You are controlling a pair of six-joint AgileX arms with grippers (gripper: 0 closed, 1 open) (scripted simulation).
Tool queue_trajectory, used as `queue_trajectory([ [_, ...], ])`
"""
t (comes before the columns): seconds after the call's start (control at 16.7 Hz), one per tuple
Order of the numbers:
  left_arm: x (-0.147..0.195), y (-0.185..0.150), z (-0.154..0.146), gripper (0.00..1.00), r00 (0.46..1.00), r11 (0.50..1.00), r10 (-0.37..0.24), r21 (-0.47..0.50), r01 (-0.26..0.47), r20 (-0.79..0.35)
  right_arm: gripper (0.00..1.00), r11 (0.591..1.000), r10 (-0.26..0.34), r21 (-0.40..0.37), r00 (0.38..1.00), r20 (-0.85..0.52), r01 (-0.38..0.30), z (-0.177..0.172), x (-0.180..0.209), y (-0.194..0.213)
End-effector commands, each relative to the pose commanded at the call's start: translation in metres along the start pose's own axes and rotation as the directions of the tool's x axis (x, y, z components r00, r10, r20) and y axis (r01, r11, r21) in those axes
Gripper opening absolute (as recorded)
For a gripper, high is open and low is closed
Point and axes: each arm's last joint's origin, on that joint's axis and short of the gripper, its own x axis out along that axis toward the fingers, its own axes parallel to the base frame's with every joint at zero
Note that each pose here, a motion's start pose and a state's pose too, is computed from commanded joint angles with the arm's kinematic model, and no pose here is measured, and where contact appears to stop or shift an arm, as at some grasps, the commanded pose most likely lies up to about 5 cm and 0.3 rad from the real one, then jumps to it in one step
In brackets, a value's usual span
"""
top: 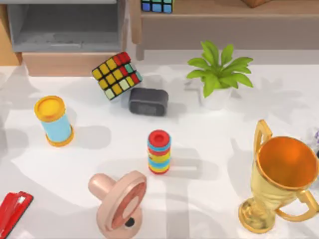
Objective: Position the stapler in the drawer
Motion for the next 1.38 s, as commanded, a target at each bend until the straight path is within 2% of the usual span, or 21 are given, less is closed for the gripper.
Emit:
queue_trajectory([
  [0.36, 0.021, 0.0, -0.001, 1.0, 1.0, 1.0, 0.001, 0.001, -0.001, -0.001, 1.0, 1.0, 0.0, 0.0, 1.0, 0.0, 0.0, 0.0, 0.0, 0.0],
  [0.6, 0.022, -0.001, -0.001, 1.0, 1.0, 1.0, 0.001, 0.001, -0.001, -0.001, 1.0, 1.0, 0.0, 0.0, 1.0, 0.0, 0.0, 0.0, 0.0, 0.0],
  [1.38, 0.022, -0.001, -0.001, 0.02, 1.0, 1.0, 0.001, 0.001, -0.001, -0.001, 1.0, 1.0, 0.0, 0.0, 1.0, 0.0, 0.0, 0.0, 0.0, 0.0],
])
